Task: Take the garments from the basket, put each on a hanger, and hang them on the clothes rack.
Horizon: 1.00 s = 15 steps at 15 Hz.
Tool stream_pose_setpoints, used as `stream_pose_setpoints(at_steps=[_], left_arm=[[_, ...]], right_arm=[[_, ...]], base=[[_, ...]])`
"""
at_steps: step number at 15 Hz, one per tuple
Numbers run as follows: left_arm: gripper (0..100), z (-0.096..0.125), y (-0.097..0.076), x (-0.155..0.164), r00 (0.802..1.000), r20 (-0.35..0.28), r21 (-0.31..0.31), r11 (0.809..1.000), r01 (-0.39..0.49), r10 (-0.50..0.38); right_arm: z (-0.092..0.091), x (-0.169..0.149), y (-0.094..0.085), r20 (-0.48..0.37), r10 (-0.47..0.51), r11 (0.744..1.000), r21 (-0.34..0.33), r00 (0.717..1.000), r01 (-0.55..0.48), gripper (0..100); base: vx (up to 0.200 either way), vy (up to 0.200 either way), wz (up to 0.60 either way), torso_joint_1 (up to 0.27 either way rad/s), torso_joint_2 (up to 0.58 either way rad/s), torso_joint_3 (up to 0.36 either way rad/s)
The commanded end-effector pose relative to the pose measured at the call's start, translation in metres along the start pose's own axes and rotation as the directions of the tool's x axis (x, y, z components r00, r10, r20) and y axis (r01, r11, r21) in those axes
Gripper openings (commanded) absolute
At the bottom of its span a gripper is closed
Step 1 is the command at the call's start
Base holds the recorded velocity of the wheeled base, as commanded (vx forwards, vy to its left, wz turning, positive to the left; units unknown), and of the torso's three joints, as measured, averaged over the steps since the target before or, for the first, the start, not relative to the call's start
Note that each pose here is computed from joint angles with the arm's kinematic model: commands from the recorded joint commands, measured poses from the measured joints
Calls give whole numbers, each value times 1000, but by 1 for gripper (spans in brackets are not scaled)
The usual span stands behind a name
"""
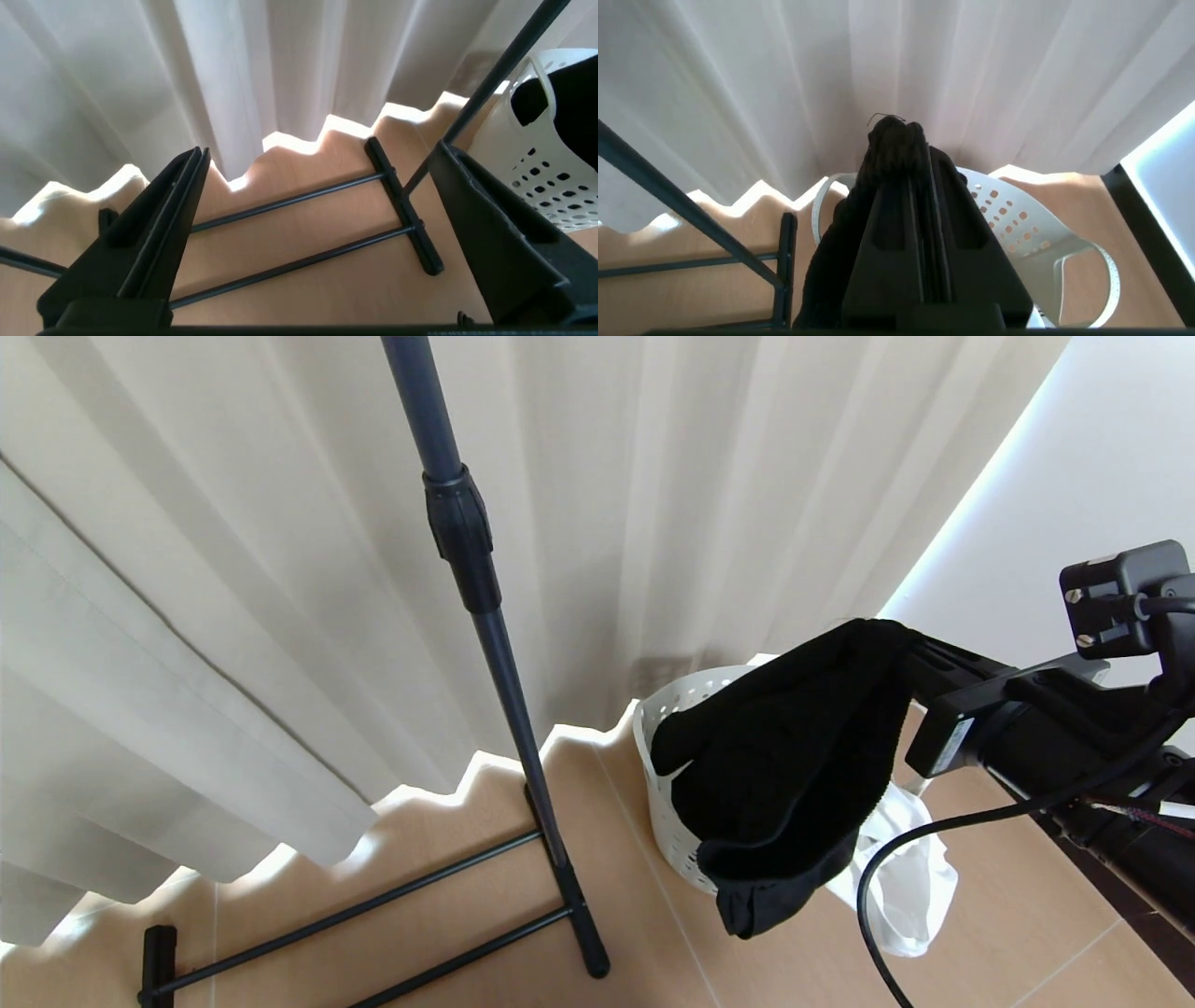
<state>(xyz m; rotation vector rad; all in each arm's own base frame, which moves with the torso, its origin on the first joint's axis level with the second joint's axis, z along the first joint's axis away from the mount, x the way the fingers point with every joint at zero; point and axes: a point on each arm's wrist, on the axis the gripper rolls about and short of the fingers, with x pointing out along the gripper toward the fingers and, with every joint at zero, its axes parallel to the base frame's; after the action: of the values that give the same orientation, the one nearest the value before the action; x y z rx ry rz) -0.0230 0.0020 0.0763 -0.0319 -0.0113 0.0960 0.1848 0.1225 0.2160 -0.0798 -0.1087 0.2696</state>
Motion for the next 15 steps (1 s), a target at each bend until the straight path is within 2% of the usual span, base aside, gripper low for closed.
stream_pose_setpoints(at_steps=[1, 10, 13, 15], left_arm=[[100, 0, 0, 0, 1000, -1, -1, 1000, 0, 0], [100, 0, 0, 0, 1000, -1, -1, 1000, 0, 0], [100, 0, 0, 0, 1000, -1, -1, 1000, 0, 0], [100, 0, 0, 0, 1000, -1, 1, 1000, 0, 0]], right_arm=[[0, 0, 0, -1, 0, 1000, -1, 1000, 0, 0], [-3, 2, 1, -11, 4, 1000, -5, 1000, -4, 0], [-5, 1, -4, -12, -6, 1000, -8, 1000, 6, 0], [-5, 1, -7, -11, -3, 1000, -9, 1000, 3, 0]], base=[[0, 0, 0, -2, 2, 119], [0, 0, 0, 3, 0, 91], [0, 0, 0, 4, 2, 113], [0, 0, 0, 24, -185, -88]])
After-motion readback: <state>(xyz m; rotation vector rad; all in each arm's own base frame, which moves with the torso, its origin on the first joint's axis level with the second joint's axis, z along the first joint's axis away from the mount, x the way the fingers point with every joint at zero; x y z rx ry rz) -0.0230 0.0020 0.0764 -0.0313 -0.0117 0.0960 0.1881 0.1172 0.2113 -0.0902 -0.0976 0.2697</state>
